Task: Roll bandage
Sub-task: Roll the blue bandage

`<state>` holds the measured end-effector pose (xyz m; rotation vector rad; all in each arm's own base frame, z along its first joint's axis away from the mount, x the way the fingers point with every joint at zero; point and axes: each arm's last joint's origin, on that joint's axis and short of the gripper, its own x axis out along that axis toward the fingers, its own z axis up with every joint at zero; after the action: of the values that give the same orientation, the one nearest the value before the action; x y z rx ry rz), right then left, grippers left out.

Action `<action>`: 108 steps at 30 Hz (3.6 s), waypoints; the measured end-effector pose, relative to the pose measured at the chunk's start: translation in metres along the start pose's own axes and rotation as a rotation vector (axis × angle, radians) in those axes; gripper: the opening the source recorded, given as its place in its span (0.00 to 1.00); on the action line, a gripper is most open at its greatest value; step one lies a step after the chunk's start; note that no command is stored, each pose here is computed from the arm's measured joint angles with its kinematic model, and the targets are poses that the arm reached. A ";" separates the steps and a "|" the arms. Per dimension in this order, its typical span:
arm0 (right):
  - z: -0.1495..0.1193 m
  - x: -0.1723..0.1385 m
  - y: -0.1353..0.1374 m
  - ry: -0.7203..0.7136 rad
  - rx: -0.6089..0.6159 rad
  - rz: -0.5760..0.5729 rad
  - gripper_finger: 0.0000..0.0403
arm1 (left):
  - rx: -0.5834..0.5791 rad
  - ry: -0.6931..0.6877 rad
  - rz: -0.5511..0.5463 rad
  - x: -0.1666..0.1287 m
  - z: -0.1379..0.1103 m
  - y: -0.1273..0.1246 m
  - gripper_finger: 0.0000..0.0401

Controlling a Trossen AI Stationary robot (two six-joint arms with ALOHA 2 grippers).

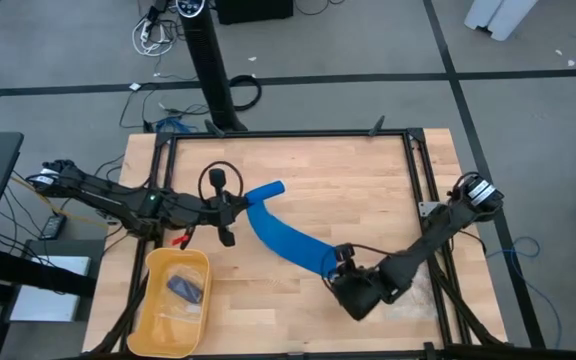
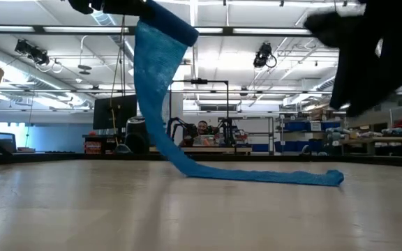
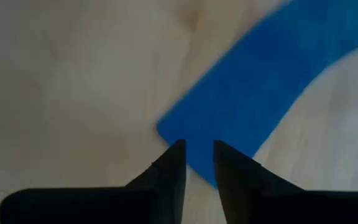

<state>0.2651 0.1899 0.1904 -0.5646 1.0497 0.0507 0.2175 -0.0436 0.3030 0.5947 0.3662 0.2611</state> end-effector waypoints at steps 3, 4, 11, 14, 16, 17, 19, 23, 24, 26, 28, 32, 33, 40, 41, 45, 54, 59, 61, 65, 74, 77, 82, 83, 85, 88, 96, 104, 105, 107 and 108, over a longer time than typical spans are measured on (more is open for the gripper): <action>-0.012 0.015 -0.002 0.031 0.008 0.017 0.23 | -0.005 -0.001 0.000 0.000 -0.001 -0.001 0.04; -0.016 0.018 -0.003 0.040 -0.004 0.016 0.23 | -0.004 0.002 -0.001 0.000 -0.002 -0.001 0.04; -0.022 0.030 0.000 0.017 -0.085 0.025 0.23 | -0.020 0.005 0.002 0.001 -0.002 -0.001 0.04; -0.024 0.033 -0.001 0.018 -0.109 0.027 0.22 | -0.020 0.007 0.002 0.001 -0.003 -0.001 0.04; -0.025 0.036 -0.002 0.008 -0.112 0.028 0.22 | -0.019 0.010 0.003 0.002 -0.003 0.000 0.04; -0.026 0.037 -0.002 0.007 -0.112 0.027 0.22 | -0.020 0.012 0.006 0.002 -0.003 0.000 0.04; -0.027 0.039 -0.004 0.010 -0.110 0.026 0.22 | -0.022 0.013 0.006 0.002 -0.004 0.000 0.04; -0.027 0.039 -0.004 0.013 -0.127 0.043 0.22 | -0.022 0.014 0.006 0.002 -0.004 0.000 0.04; -0.027 0.039 -0.004 0.012 -0.134 0.044 0.22 | -0.021 0.015 0.005 0.002 -0.004 0.000 0.04; -0.027 0.039 -0.003 0.013 -0.143 0.053 0.22 | -0.020 0.016 0.005 0.002 -0.004 0.000 0.04; -0.027 0.039 -0.003 0.014 -0.144 0.057 0.22 | -0.021 0.016 0.005 0.002 -0.004 0.000 0.04; -0.028 0.040 -0.003 0.022 -0.156 0.057 0.22 | -0.021 0.015 0.005 0.002 -0.004 0.000 0.04; -0.028 0.042 -0.002 0.027 -0.161 0.055 0.22 | -0.021 0.015 0.005 0.002 -0.004 0.000 0.04; -0.031 0.062 0.007 0.071 -0.223 -0.012 0.22 | -0.021 0.016 0.005 0.002 -0.004 0.000 0.04; -0.030 0.062 0.007 0.063 -0.220 -0.018 0.22 | -0.021 0.015 0.005 0.002 -0.004 0.000 0.04; -0.027 0.061 0.006 0.031 -0.191 -0.024 0.20 | -0.025 0.015 0.005 0.002 -0.004 0.000 0.04; -0.009 0.050 0.004 -0.003 -0.058 0.015 0.02 | -0.042 0.020 0.014 0.002 -0.004 0.000 0.04; 0.026 0.000 0.014 -0.055 -0.036 -0.047 0.01 | -0.030 0.041 0.020 0.003 -0.009 -0.003 0.04; 0.042 -0.028 0.016 -0.090 -0.022 -0.084 0.01 | -0.019 0.062 0.026 0.004 -0.016 -0.006 0.04; 0.069 -0.087 0.014 -0.204 0.027 -0.177 0.00 | -0.023 0.108 0.025 0.007 -0.032 -0.016 0.04; 0.105 -0.170 -0.017 -0.412 -0.016 -0.449 0.00 | -0.064 0.119 0.013 0.011 -0.072 -0.041 0.04; 0.110 -0.186 -0.030 -0.417 -0.049 -0.547 0.00 | -0.097 0.119 -0.015 0.011 -0.078 -0.046 0.04; 0.119 -0.211 -0.057 -0.401 -0.058 -0.714 0.00 | -0.112 0.054 -0.045 0.006 -0.073 -0.054 0.04; 0.121 -0.214 -0.062 -0.393 -0.058 -0.747 0.00 | -0.110 0.034 -0.053 0.004 -0.071 -0.056 0.04; 0.125 -0.222 -0.073 -0.368 -0.060 -0.816 0.00 | -0.096 0.005 -0.072 0.000 -0.067 -0.060 0.04; 0.131 -0.233 -0.090 -0.336 -0.043 -0.891 0.00 | -0.089 -0.024 -0.097 -0.005 -0.063 -0.066 0.04; 0.148 -0.247 -0.134 -0.343 0.024 -0.946 0.00 | -0.083 -0.059 -0.124 -0.014 -0.058 -0.074 0.04; 0.154 -0.235 -0.179 -0.348 0.072 -0.987 0.00 | -0.104 -0.085 -0.170 -0.021 -0.054 -0.082 0.04; 0.155 -0.235 -0.185 -0.359 0.082 -0.996 0.00 | -0.108 -0.087 -0.175 -0.022 -0.054 -0.083 0.04; 0.156 -0.238 -0.197 -0.388 0.104 -1.020 0.00 | -0.110 -0.086 -0.182 -0.023 -0.054 -0.084 0.04; 0.156 -0.240 -0.203 -0.406 0.116 -1.035 0.00 | -0.107 -0.083 -0.185 -0.023 -0.055 -0.085 0.04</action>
<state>0.3299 0.1419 0.5322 -0.8888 0.2779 -0.7703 0.1858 -0.0922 0.2173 0.4611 0.3228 0.0778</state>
